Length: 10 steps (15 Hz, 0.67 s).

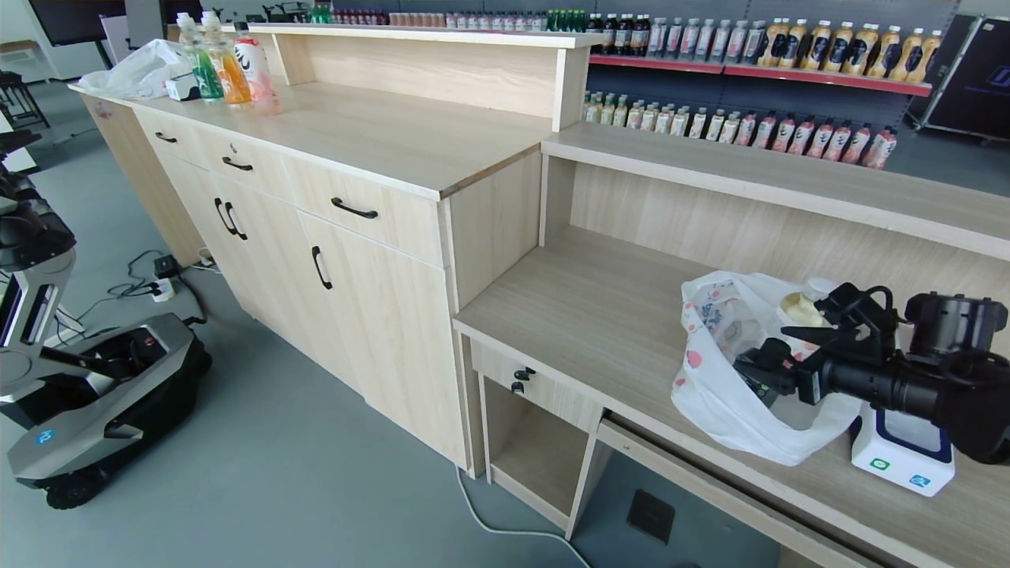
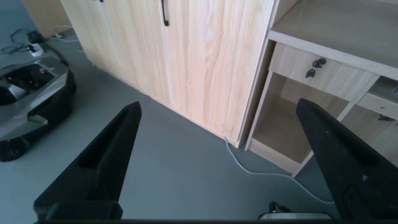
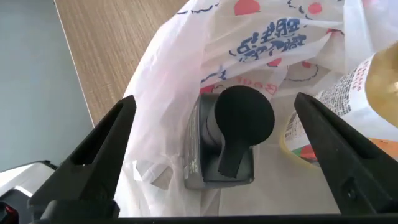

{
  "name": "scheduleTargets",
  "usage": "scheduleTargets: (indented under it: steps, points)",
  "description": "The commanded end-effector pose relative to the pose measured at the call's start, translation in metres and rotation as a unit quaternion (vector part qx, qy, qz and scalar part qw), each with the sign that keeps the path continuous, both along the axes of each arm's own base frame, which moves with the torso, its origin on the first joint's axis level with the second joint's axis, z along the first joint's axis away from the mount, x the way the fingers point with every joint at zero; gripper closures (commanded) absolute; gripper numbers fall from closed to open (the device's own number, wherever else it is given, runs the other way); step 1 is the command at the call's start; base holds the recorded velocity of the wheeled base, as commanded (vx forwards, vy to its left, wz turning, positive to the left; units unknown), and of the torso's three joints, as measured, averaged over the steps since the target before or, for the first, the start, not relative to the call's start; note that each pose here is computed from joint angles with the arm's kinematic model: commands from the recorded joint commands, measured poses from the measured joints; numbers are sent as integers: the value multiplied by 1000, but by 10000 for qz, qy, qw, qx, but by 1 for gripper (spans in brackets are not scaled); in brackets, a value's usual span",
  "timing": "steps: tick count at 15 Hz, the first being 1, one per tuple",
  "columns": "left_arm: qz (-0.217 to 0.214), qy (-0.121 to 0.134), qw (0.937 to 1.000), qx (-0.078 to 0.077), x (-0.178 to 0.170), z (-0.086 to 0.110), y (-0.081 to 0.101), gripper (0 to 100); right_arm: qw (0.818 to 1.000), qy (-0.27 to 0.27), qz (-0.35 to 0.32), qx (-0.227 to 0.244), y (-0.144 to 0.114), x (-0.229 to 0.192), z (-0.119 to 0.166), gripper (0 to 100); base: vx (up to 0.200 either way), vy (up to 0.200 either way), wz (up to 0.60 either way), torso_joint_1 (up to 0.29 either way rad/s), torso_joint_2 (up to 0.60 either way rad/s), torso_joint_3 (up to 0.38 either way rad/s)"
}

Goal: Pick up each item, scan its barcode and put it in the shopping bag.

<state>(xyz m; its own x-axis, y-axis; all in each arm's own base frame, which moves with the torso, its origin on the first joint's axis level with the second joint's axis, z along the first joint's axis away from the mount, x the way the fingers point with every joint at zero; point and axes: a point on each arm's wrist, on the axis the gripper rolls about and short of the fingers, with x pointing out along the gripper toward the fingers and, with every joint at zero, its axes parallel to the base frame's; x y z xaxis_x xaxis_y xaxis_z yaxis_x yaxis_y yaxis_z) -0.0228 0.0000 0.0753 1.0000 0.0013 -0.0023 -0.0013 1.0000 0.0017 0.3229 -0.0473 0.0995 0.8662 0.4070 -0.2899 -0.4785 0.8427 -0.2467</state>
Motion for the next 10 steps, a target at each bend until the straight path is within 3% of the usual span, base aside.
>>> scheduleTargets:
  steps: [1,5,8,10]
  points:
    - [1,-4,10000,-1,0,0,0,0,9980,-624,-68,-109,4,-41,53,0,0,0,0,0,0,0]
    - [1,4,10000,-1,0,0,0,0,9922,-1081,-552,-298,-8,-84,85,0,0,0,0,0,0,0]
    - [1,-4,10000,-1,0,0,0,0,9661,-1414,-2030,-733,-21,-82,108,0,0,0,-600,4,2,-1]
    - [1,-4,10000,-1,0,0,0,0,9479,-1762,-2617,-440,-25,-77,135,0,0,0,-600,5,2,7]
